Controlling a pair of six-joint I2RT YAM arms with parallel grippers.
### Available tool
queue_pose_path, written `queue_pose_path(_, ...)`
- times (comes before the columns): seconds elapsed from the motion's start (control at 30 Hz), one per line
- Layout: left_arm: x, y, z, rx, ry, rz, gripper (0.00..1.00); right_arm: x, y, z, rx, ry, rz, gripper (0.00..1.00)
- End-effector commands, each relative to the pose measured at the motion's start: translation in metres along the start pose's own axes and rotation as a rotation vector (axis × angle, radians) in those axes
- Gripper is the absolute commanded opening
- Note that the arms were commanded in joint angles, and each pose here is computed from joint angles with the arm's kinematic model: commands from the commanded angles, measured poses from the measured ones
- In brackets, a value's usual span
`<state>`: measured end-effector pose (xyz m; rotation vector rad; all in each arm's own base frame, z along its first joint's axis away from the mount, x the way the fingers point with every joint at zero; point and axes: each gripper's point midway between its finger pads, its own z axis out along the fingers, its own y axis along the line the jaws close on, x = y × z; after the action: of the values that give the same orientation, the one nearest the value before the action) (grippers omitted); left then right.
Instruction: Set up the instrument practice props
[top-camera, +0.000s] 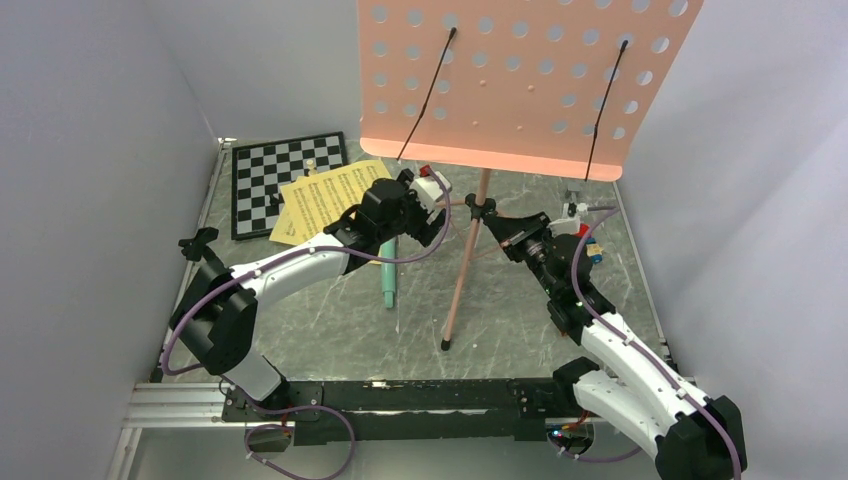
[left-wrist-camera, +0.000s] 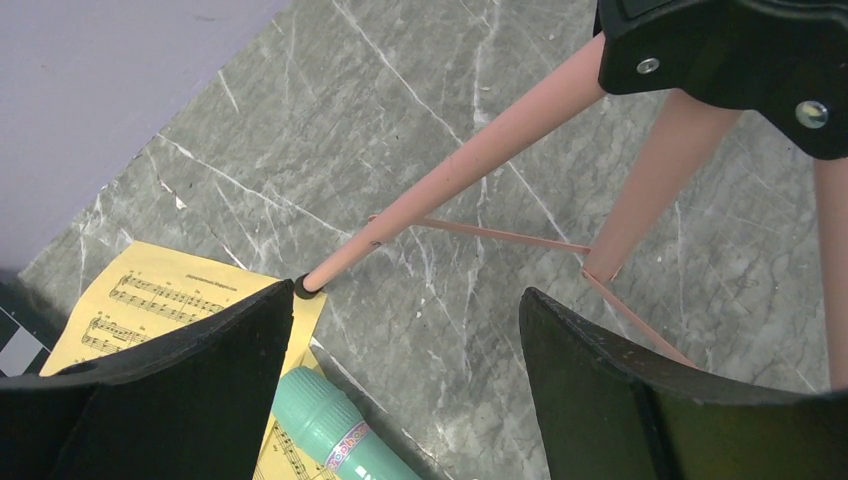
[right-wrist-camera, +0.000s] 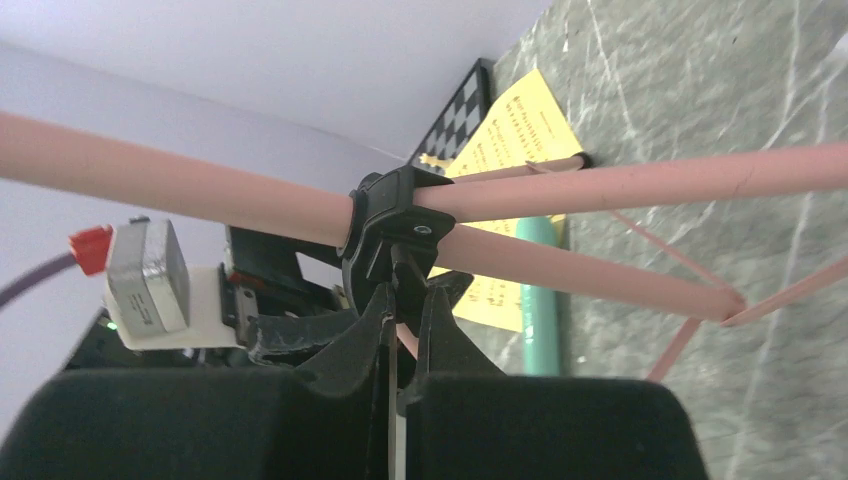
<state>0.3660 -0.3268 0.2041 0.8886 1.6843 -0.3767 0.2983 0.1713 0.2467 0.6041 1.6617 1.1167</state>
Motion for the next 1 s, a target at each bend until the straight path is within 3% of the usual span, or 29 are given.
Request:
queue_pose_path(0.0,-0.028,0.004,-0.010,-0.016,-0.076,-0.011,0.87,-0.006,0.042,-0.007,-0.120,0.018,0.350,0.00)
queue_pose_path(0.27,-0.028,0.003,-0.010,-0.010,-0.075,-0.013,0.87,-0.005,0.054,-0.020,-0.182,0.100,0.854,0.00)
queue_pose_path(0.37,-0.025,0.002,-0.009,-0.009,-0.071,-0.018,0.87,-0.011,0.061,-0.024,-0.211,0.088,0.870,0.02)
queue_pose_path(0.4,-0.024,0.001,-0.009,-0.006,-0.070,-0.021,0.87,-0.012,0.062,-0.023,-0.202,0.080,0.839,0.11)
queue_pose_path(0.53,-0.023,0.000,-0.008,-0.001,-0.065,-0.028,0.87,-0.012,0.059,-0.021,-0.203,0.041,0.603,0.50)
queue_pose_path(0.67,-0.024,0.000,-0.009,-0.003,-0.067,-0.023,0.87,-0.009,0.036,-0.021,-0.116,0.006,0.297,0.70)
queue_pose_path(0.77,-0.024,0.000,-0.010,-0.002,-0.066,-0.016,0.87,-0.019,0.017,-0.025,-0.037,-0.059,0.033,0.72)
queue_pose_path(0.97,-0.022,0.000,-0.011,-0.007,-0.067,-0.015,0.87,-0.046,-0.009,-0.036,0.073,-0.125,-0.599,0.66)
